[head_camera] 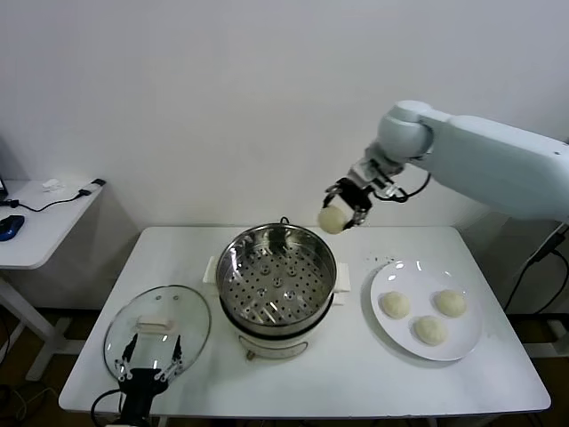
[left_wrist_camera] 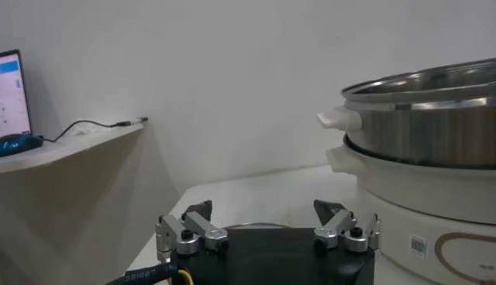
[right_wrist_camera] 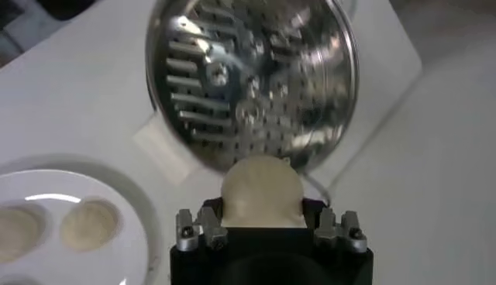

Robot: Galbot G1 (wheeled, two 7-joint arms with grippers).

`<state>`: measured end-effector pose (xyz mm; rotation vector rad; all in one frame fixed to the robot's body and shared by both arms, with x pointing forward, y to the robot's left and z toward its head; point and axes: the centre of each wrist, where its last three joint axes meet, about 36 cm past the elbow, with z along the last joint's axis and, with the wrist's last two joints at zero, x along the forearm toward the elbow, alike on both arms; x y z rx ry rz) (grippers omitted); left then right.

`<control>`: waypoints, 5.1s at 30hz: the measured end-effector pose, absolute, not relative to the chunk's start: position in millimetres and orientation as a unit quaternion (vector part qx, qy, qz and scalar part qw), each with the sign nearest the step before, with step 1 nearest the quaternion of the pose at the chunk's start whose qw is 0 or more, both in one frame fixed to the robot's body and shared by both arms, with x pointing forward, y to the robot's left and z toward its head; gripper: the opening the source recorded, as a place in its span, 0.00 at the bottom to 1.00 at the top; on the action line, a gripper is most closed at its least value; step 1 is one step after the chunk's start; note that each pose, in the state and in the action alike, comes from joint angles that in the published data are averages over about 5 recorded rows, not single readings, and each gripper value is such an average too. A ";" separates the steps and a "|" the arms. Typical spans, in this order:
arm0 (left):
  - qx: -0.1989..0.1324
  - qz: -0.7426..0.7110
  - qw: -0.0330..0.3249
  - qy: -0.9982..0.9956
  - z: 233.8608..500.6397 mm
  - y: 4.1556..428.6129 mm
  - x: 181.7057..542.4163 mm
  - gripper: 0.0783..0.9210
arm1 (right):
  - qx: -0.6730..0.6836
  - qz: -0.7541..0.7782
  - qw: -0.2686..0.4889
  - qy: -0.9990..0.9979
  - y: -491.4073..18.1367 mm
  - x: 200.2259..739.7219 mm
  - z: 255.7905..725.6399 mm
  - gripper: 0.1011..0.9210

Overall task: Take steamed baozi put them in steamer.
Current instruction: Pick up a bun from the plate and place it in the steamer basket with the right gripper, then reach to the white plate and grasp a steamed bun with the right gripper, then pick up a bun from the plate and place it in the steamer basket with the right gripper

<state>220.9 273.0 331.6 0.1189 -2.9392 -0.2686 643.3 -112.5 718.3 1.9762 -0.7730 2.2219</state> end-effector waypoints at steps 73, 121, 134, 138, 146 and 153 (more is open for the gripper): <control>0.050 -0.085 0.089 -0.991 321.4 264.7 229.2 0.88 | 0.572 0.522 0.343 -0.531 -346.9 619.1 631.4 0.88; 0.057 -0.084 0.099 -0.990 311.1 254.3 221.0 0.88 | 0.481 0.440 0.461 -0.602 -362.1 625.6 463.5 0.62; 0.045 -0.083 0.096 -0.991 311.1 246.4 220.5 0.88 | 0.487 0.444 0.382 -0.648 -346.2 638.7 610.0 0.62; 0.042 -0.084 0.094 -0.991 313.5 246.9 221.3 0.88 | 0.498 0.445 0.342 -0.662 -308.1 633.3 669.0 0.62; 0.038 -0.085 0.090 -0.992 317.4 246.9 220.4 0.88 | 0.537 0.443 0.302 -0.651 -199.7 605.1 726.8 0.62; 0.036 -0.081 0.083 -0.993 322.9 244.5 221.1 0.88 | 0.552 0.459 0.315 -0.620 -114.5 588.8 712.6 0.62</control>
